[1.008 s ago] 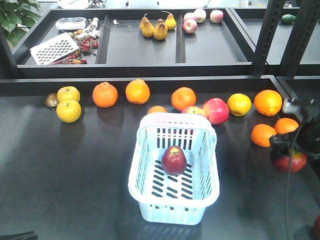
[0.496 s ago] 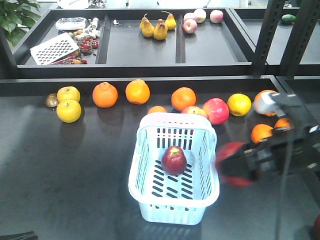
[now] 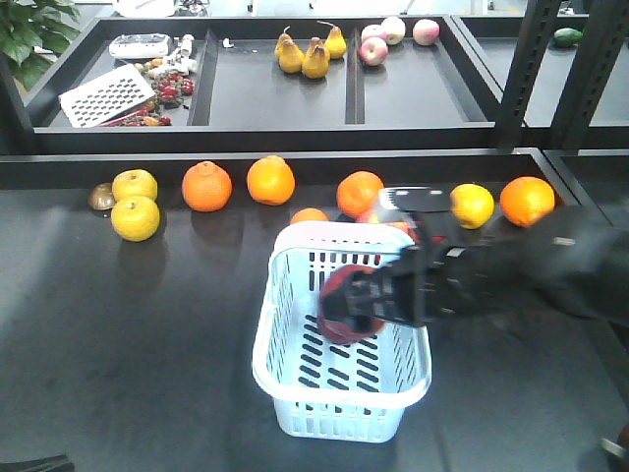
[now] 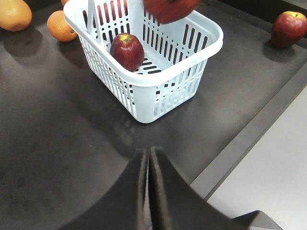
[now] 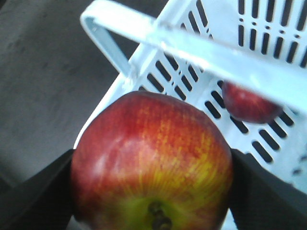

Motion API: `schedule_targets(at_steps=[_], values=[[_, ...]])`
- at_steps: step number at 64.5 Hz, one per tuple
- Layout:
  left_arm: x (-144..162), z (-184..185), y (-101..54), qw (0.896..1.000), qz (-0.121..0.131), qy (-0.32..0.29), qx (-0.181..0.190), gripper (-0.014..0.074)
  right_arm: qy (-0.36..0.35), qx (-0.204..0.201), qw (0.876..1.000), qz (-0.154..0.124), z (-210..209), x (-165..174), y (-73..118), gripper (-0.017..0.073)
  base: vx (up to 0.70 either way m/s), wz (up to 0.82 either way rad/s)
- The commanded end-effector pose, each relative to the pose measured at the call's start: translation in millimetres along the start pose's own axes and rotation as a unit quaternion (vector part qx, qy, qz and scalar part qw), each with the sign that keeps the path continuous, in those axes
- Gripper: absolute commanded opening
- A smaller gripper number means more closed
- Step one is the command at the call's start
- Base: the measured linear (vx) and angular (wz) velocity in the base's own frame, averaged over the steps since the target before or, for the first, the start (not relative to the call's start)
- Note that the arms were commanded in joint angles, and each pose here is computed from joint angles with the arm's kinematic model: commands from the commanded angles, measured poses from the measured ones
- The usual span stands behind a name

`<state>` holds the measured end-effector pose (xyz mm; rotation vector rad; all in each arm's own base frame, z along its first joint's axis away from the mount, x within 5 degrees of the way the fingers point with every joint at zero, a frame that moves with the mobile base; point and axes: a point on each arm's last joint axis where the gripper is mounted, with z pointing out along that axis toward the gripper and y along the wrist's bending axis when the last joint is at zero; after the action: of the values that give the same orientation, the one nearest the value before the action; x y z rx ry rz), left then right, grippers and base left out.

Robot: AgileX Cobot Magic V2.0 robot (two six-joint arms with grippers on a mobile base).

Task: Pick three apples into basket with both arms
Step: 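Carry the second apple into the basket and open the right gripper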

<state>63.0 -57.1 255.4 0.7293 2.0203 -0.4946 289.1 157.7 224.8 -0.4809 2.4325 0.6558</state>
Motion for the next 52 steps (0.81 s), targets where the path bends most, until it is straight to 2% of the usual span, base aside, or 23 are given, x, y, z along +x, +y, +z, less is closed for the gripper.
schedule_targets(at_steps=[1,11,16,24,32,52], values=[[-12.9,-3.4,0.7,0.999,-0.011,-0.039,-0.005,-0.0008,-0.045,0.001,0.999,0.008,1.1,-22.8,2.3,0.0036,0.00,0.00],[-12.9,-3.4,0.6,0.999,-0.011,-0.038,-0.005,-0.0008,-0.037,0.014,0.999,0.017,20.6,-23.2,-6.6,0.0180,0.00,0.00],[-12.9,-3.4,0.6,0.999,-0.011,-0.038,-0.005,-0.0008,-0.045,0.021,0.998,0.022,23.3,-24.5,-9.1,0.0307,0.00,0.00],[-12.9,-3.4,0.6,0.999,-0.011,-0.038,-0.005,-0.0008,-0.059,0.036,0.997,0.018,23.9,-26.7,-12.1,0.0563,0.00,0.00],[-12.9,-3.4,0.6,0.999,-0.011,-0.038,-0.005,-0.0006,-0.063,0.039,0.997,0.019,23.8,-27.4,-12.6,0.0730,0.00,0.00],[-12.9,-3.4,0.6,0.999,-0.011,-0.038,-0.005,-0.0006,-0.052,0.028,0.998,0.018,24.1,-25.5,-10.8,0.0687,0.00,0.00]])
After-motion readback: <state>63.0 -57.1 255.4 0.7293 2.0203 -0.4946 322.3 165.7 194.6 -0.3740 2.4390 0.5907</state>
